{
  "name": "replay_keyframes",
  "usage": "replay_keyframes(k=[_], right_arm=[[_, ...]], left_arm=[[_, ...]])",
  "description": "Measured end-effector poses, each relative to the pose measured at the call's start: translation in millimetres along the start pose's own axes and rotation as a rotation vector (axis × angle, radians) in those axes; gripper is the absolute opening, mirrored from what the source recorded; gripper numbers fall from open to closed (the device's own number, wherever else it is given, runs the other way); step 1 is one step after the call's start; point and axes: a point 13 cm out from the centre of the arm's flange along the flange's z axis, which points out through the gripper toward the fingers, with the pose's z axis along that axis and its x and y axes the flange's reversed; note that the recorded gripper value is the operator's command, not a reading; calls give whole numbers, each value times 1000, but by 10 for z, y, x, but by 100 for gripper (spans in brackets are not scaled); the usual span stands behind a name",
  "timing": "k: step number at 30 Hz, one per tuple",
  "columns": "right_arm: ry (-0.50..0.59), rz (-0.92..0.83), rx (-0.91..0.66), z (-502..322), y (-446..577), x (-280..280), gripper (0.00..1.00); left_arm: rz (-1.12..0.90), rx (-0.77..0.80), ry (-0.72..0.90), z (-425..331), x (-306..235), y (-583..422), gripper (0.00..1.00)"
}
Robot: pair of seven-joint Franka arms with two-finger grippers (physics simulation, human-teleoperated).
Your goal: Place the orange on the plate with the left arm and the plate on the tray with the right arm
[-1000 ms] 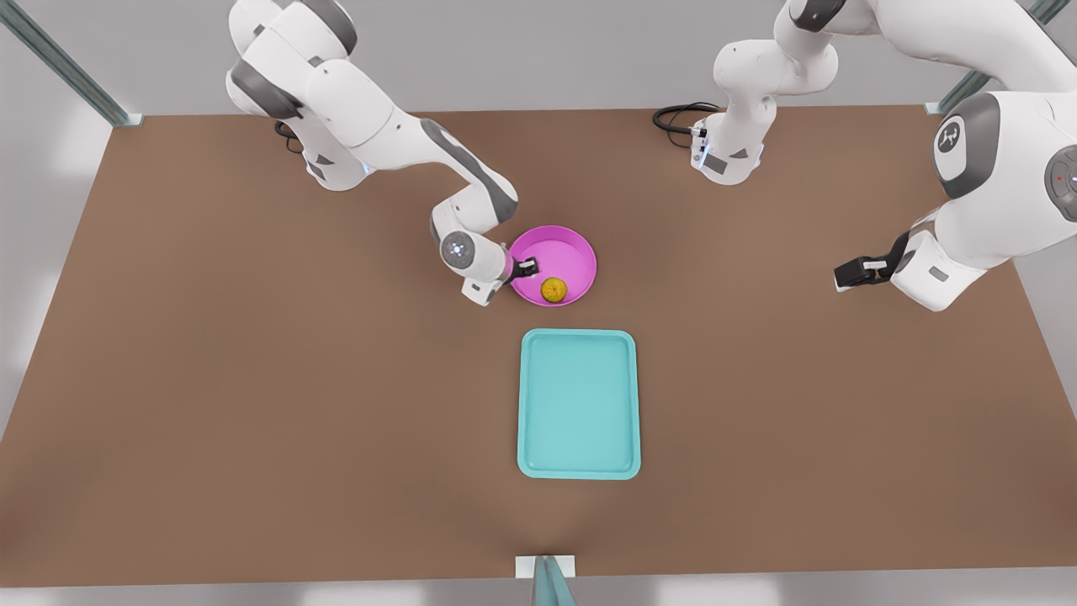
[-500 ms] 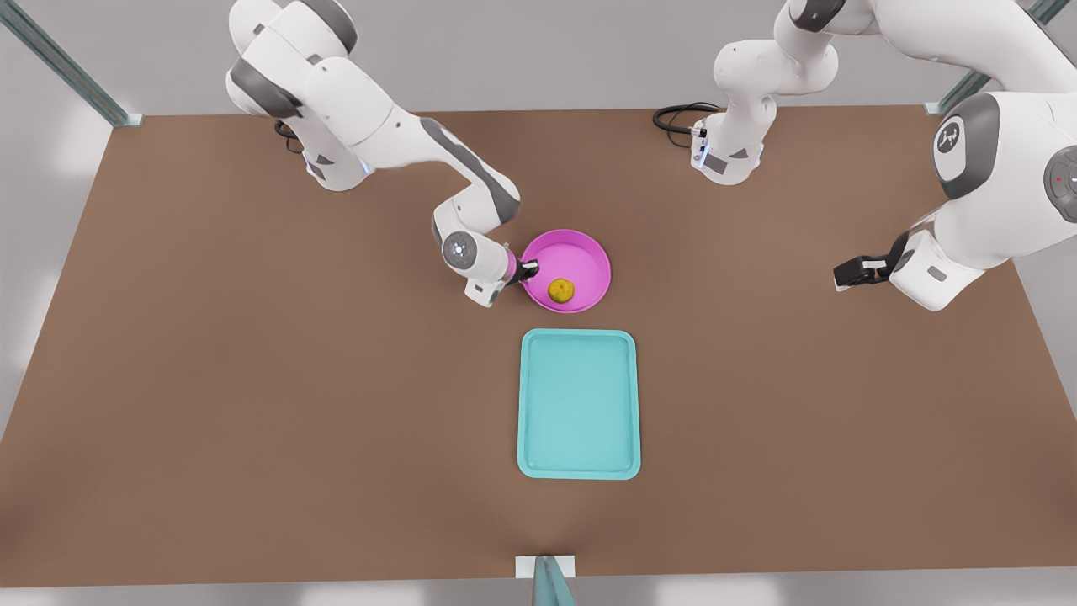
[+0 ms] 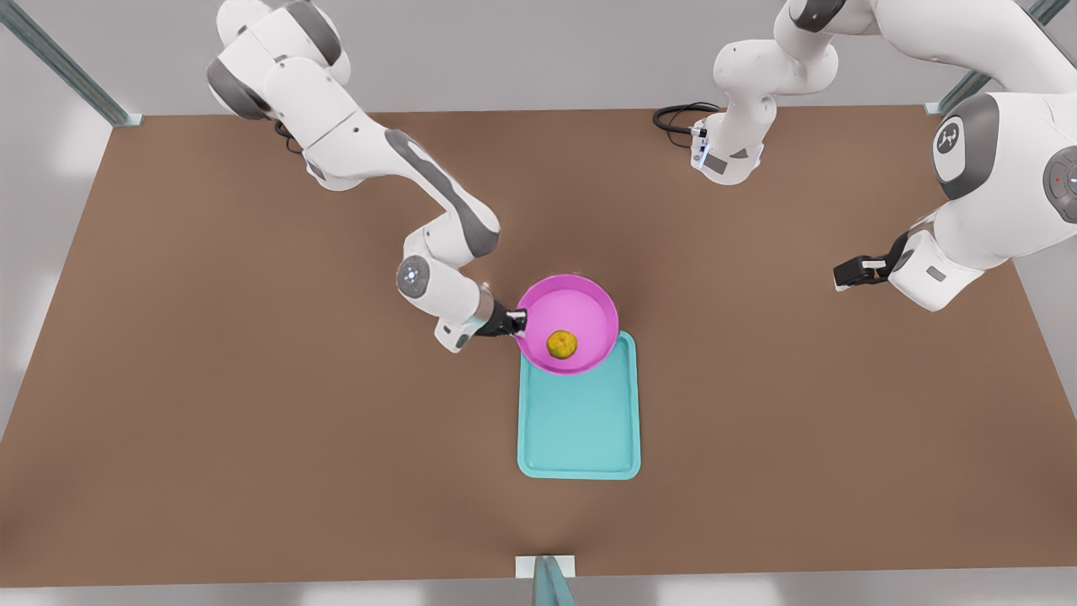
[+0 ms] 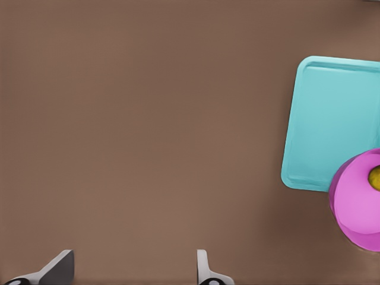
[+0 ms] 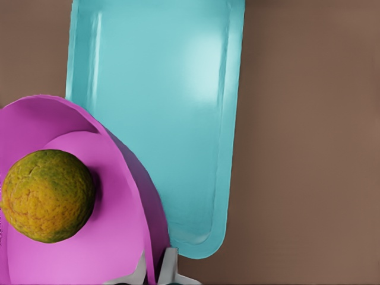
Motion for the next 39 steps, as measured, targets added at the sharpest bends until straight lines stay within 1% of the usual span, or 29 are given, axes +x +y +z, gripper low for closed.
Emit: replay_keyframes(k=[4,7,9,14,15,16,22,24,26,28,29,31,32,33,35,39], right_arm=[[-75,37,-33,87,-109,-738,21],[-100,40,-20,268,-312,-1035,21],[-109,35,-12,334,-383,-1122,21],[-102,-5,-12,534,-213,-1059,21],[-103,-8,-13,542,-202,-1059,41],[-103,-9,-12,548,-201,-1060,100],[-104,-14,-9,565,-187,-1046,100],[-124,-17,14,372,-257,-1130,100],[-139,-15,101,-418,-559,-1322,100],[-140,-46,251,-1716,-971,-1483,100],[-146,-50,329,-2498,-1265,-1505,100],[-171,-7,443,-3968,-1871,-1341,100],[-171,-4,488,-4482,-1978,-1149,100],[-151,-6,525,-4787,-2039,-957,100],[-83,-13,577,-5036,-2115,-648,100],[55,-37,628,-5058,-2171,-291,100]], left_arm=[[1,0,0,0,0,1,100],[2,0,2,7,-2,0,100],[2,-3,6,33,-15,7,100],[3,-6,7,24,-1,10,100],[3,-7,8,27,-2,12,100],[3,-7,8,26,-2,13,100],[4,-7,8,38,-14,8,100],[4,-6,9,44,-19,5,100],[5,-6,9,45,-20,4,100],[5,-5,8,39,-17,4,100],[5,-5,7,38,-17,4,100],[6,-5,8,39,-16,0,100],[6,-5,8,43,-18,-1,100],[6,-4,9,45,-19,-1,100],[6,-4,9,48,-19,0,100],[6,-4,10,50,-19,1,100]])
